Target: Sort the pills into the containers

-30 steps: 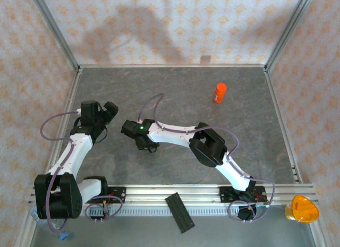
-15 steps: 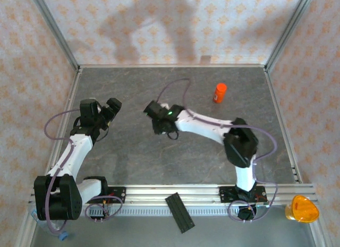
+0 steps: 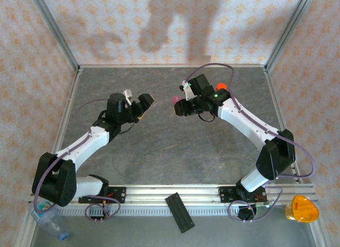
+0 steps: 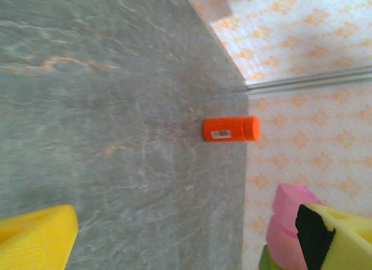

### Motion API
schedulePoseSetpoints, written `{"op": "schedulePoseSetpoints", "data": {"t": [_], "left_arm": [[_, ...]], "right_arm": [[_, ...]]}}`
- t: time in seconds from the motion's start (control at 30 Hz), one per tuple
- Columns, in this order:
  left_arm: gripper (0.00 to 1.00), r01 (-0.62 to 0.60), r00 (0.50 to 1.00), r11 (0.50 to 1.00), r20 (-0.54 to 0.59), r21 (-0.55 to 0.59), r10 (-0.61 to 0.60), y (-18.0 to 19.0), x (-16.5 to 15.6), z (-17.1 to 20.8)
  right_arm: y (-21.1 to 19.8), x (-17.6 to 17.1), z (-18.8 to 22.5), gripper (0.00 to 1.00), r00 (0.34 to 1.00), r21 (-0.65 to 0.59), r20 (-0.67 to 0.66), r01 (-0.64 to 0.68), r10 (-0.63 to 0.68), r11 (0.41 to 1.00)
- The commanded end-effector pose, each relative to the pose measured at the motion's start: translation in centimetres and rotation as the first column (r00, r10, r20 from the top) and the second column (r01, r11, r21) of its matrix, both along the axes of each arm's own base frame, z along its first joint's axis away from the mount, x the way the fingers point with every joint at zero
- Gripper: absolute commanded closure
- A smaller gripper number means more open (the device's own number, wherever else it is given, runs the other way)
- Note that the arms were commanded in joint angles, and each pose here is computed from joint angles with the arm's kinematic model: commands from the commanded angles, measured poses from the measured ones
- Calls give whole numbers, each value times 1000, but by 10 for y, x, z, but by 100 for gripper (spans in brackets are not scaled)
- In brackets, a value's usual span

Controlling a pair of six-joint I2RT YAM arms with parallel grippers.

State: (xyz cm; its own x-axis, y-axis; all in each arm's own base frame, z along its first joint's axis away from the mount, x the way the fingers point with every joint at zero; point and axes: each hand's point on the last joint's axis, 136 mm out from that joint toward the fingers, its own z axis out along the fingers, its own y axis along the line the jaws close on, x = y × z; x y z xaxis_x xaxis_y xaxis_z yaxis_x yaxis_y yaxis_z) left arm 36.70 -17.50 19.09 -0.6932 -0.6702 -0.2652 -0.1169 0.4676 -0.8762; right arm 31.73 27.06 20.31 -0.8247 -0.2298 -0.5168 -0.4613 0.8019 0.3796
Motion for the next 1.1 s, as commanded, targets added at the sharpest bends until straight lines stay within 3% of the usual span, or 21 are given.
{"op": "schedulePoseSetpoints", "data": {"t": [0.0, 0.53, 1.07], "left_arm": [[6, 40, 995, 992, 95, -119, -29, -27, 15, 40], [13, 116, 990, 967, 100, -227, -95, -94, 15, 43], [14, 150, 986, 952, 109, -266, -125, -120, 13, 49]], "right_arm": [[-4, -13, -7, 67, 997, 20, -30, -68, 69, 997], [-15, 10, -41, 67, 996, -6, -52, 73, -73, 997], [-17, 12, -51, 69, 993, -10, -70, 96, -96, 995]]}}
